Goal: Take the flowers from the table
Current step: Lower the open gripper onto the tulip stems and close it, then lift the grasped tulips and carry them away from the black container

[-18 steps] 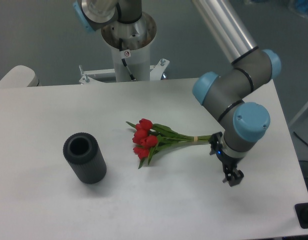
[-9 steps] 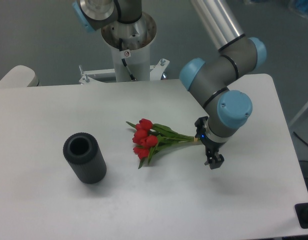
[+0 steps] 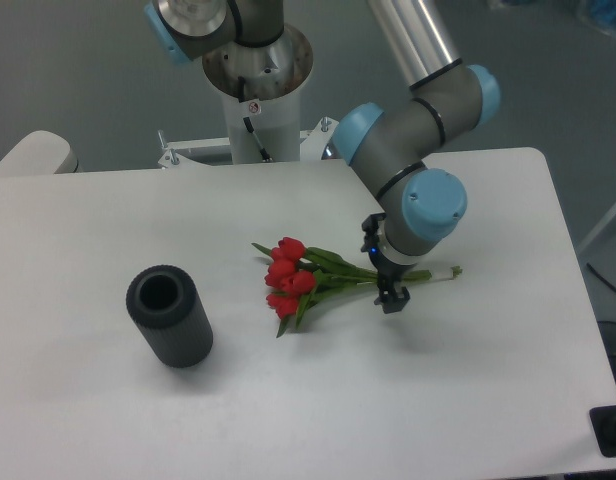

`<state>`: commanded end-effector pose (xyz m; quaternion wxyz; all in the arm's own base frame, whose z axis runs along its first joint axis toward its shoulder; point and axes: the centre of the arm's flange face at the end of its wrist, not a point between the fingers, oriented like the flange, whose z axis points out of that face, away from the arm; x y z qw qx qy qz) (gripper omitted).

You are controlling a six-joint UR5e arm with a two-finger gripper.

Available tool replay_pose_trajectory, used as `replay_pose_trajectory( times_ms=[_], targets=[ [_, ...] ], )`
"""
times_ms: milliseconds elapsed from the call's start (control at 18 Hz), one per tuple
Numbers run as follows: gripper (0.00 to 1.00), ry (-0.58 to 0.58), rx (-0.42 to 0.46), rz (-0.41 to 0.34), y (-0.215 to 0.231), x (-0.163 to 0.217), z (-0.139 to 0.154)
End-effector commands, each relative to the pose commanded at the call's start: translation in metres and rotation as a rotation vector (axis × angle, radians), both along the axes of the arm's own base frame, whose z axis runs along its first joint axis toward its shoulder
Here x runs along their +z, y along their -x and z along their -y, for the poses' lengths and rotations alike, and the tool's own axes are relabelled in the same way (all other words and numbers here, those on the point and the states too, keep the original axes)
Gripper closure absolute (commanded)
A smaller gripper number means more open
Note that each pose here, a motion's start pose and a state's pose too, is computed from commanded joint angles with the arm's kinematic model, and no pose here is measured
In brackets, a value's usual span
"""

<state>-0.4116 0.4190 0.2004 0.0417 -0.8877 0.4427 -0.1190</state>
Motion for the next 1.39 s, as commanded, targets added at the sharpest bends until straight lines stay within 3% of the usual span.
replay_pose_trajectory(
  times_ms=[222,278,444,500,611,1222,1389],
  targets=[
    [0.03,-0.024,0.004,-0.008,-0.008,-0.014,0.002],
    [0.17,-0.032,0.004,-0.021,-0.01,-0.018,0.003],
    [0.74,-0.047,0.006,-0.048,-0.009,-0.018,0.004],
    [0.85,-0.045,0.009,-0.047,-0.01,-0.018,0.002],
    [0.95,-0.043,0.035,-0.063,-0.01,-0.014,-0.004],
    [1.0,-0.086,0.057,-0.162,0.031,0.037,-0.017],
    [1.0,-0.1,0.117,-0.187,0.045,0.053,-0.024]
  ],
)
